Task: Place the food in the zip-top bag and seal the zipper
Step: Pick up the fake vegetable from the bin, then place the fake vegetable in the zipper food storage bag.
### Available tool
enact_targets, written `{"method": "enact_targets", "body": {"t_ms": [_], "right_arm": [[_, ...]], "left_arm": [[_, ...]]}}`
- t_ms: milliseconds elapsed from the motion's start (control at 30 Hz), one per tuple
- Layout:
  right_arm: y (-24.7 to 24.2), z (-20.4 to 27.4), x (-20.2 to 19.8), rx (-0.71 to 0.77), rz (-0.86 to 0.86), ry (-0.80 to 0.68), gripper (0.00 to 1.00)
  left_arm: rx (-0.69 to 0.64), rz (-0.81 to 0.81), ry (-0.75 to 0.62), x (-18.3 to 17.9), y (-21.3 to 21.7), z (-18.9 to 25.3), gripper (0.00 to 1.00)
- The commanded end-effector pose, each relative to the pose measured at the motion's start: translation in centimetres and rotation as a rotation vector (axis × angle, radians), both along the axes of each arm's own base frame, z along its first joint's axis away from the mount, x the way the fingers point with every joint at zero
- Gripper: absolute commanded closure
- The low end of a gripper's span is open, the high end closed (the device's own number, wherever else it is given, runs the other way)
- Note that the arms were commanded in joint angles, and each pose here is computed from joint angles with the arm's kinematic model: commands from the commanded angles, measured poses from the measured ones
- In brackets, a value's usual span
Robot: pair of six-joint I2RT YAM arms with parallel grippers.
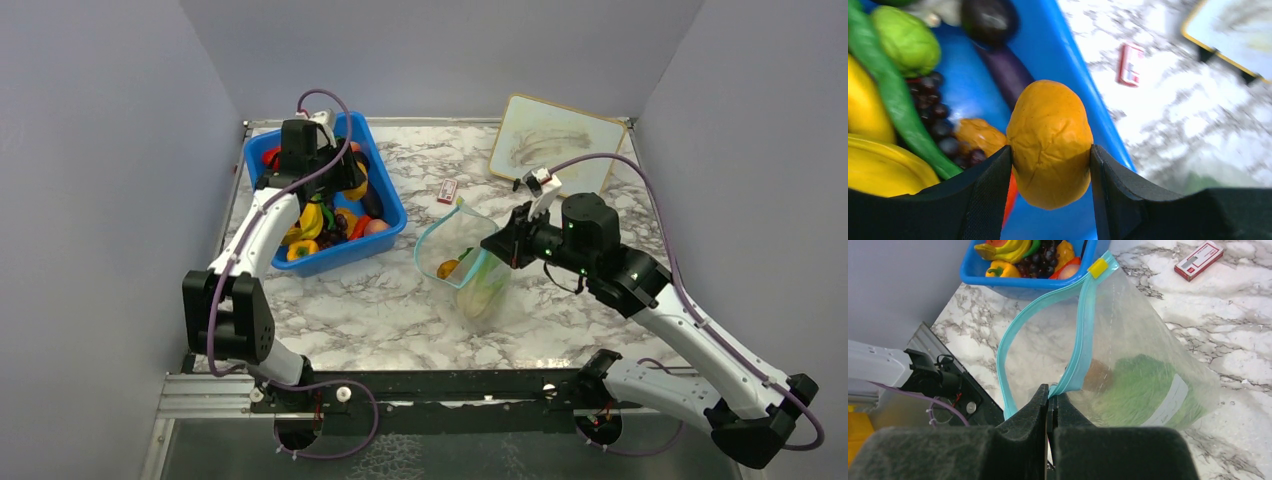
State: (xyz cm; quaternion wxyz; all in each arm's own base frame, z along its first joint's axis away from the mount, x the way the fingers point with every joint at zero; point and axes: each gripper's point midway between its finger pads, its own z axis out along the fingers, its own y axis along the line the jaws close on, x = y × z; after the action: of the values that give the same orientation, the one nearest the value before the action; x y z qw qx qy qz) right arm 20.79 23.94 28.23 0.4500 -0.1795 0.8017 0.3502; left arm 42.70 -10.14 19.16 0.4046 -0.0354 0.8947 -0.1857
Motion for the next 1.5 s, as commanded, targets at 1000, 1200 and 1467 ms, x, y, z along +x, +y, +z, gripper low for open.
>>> {"method": "enact_targets", "body": {"t_ms": [1000,1200,1467], "right_arm": [[1.7,-1.2,0.7,0.041,0.02,0.037,0.99],[2.1,-1.7,0.6,0.035,0.041,0.053,0.99],[2.4,-1.6,0.5,0.045,0.057,0.051,0.99]], "left_arm": [[-0.469,-0.653,-0.082,-19.5,-15.9,7.6,0.61],[-0.449,-0.655,-0.033,-19.5,-17.3,6.1,0.6],[-0.378,-0.658,-0.015,-19.2,-20.4,4.6,0.61]]}}
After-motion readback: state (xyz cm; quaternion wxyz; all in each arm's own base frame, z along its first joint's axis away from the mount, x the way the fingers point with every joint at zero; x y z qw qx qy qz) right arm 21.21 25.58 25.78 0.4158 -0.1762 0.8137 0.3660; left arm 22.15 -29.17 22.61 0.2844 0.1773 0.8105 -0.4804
